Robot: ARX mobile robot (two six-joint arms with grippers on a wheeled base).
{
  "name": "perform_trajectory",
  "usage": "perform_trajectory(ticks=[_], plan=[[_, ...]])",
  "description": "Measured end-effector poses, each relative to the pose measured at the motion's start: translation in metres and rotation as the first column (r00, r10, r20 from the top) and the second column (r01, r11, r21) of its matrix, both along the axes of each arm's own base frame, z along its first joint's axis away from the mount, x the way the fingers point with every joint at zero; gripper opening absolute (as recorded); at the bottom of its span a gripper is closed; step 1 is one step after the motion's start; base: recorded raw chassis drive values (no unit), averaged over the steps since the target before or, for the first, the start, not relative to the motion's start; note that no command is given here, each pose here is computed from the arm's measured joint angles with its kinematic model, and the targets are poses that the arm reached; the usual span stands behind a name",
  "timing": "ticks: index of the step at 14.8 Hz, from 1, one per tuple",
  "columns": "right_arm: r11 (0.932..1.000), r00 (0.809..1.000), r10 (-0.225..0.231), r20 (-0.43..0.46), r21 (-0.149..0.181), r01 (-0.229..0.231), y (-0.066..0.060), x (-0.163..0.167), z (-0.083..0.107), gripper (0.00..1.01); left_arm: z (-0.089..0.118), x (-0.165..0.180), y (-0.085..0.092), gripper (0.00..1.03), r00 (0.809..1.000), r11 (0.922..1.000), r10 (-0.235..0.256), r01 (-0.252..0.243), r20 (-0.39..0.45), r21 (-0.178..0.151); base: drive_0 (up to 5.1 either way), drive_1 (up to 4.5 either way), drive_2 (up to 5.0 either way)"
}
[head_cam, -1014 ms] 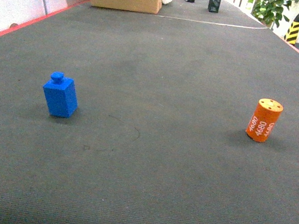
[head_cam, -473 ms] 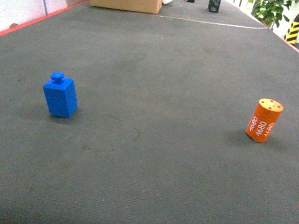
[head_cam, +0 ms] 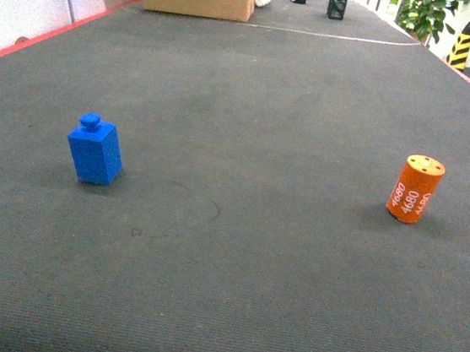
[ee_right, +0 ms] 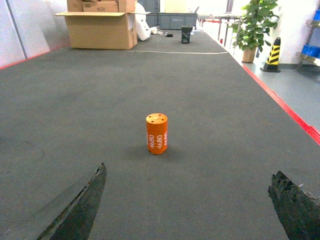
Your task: Sort blue parts and orange caps into right shelf containers
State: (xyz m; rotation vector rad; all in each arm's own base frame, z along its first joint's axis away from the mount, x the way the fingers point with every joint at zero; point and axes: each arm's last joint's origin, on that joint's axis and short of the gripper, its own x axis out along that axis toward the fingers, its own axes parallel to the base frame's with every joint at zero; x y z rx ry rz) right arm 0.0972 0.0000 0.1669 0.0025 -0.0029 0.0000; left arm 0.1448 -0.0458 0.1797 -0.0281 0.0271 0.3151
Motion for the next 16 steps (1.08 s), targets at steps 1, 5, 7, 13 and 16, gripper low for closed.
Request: perform_trajectory(ticks=[1,5,7,13,16], plan=[[1.0000,1.000,0.000,0.000,0.000,0.000,0.000,0.000,0.000,0.98,0.000,0.000,0.000,0.98,0.999,0.9998,-0.005,0.006,-0.040,0.021,0.0,0.00,0.0],[1.0000,1.000,0.000,0.000,0.000,0.000,0.000,0.000,0.000,0.98,-0.006,0.011,-0.012,0.98,0.973,0.9888,-0.056,0.085,-0.223,0.123,0.0,0.00,0.0],[1.0000,1.000,0.000,0.000,0.000,0.000,0.000,0.000,0.000,0.98,-0.009,0.016,-0.015,0.98,0.974,0.9890,-0.052,0.081,-0.220,0.124,0.0,0.00,0.0],[1.0000,1.000,0.000,0.000,0.000,0.000,0.000,0.000,0.000,0.98,-0.019,0.058,-0.024,0.98,0.981,0.9926,-0.035,0.057,-0.192,0.107,0.0,0.00,0.0],[1.0000,1.000,0.000,0.000,0.000,0.000,0.000,0.000,0.000,0.98,-0.027,0.078,-0.032,0.98,0.979,0.9908,-0.046,0.070,-0.201,0.116,0.0,0.00,0.0]])
